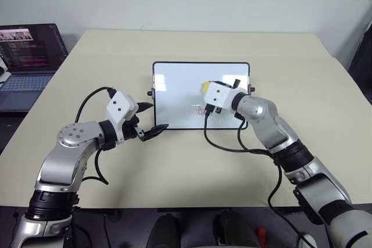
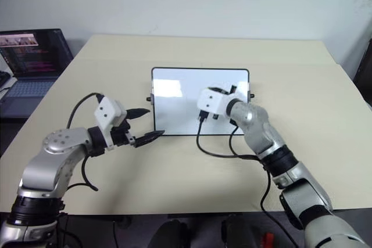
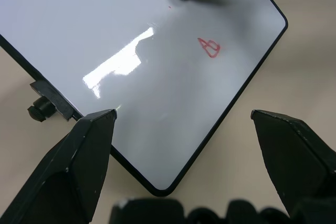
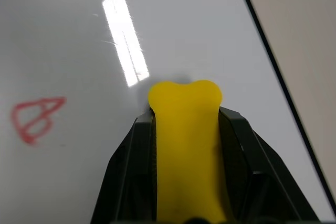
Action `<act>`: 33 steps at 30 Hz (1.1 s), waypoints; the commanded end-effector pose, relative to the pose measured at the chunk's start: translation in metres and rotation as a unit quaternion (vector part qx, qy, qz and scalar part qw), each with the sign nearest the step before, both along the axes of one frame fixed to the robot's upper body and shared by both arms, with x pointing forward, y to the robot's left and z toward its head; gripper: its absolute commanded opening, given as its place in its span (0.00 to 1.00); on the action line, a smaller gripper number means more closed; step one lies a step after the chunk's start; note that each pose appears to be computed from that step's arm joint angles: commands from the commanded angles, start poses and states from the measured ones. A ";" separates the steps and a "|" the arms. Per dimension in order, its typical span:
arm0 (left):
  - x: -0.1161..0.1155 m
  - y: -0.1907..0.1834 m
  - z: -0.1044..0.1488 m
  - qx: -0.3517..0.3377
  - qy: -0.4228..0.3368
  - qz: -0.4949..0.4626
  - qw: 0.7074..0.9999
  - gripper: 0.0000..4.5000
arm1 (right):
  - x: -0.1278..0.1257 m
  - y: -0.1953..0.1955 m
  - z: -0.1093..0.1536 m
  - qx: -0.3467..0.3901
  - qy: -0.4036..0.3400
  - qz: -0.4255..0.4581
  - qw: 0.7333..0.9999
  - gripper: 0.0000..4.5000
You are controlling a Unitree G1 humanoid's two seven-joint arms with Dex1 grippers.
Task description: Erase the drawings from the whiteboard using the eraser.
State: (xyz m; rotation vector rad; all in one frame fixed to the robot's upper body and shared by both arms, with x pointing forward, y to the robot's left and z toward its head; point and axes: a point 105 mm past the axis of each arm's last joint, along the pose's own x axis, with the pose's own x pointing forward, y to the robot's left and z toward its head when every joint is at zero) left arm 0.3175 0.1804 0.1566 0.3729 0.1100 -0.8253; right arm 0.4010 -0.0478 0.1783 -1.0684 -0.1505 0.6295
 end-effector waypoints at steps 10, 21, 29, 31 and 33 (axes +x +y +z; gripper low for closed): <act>-0.001 -0.003 0.009 0.000 -0.019 -0.009 1.000 1.00 | -0.005 0.020 0.009 0.033 -0.014 0.024 0.999 0.28; -0.001 -0.002 0.010 0.002 -0.020 -0.007 1.000 1.00 | -0.010 0.023 -0.009 0.009 0.019 0.041 0.999 0.28; -0.003 0.009 0.003 0.000 -0.006 0.009 1.000 1.00 | -0.021 0.004 0.044 0.215 0.032 0.030 0.976 0.28; -0.004 0.012 0.000 0.000 -0.003 0.014 1.000 1.00 | -0.032 0.000 0.045 0.249 0.066 0.040 0.965 0.28; -0.006 0.015 -0.002 -0.007 0.002 0.018 1.000 1.00 | -0.051 -0.007 0.041 0.281 0.116 0.061 0.951 0.28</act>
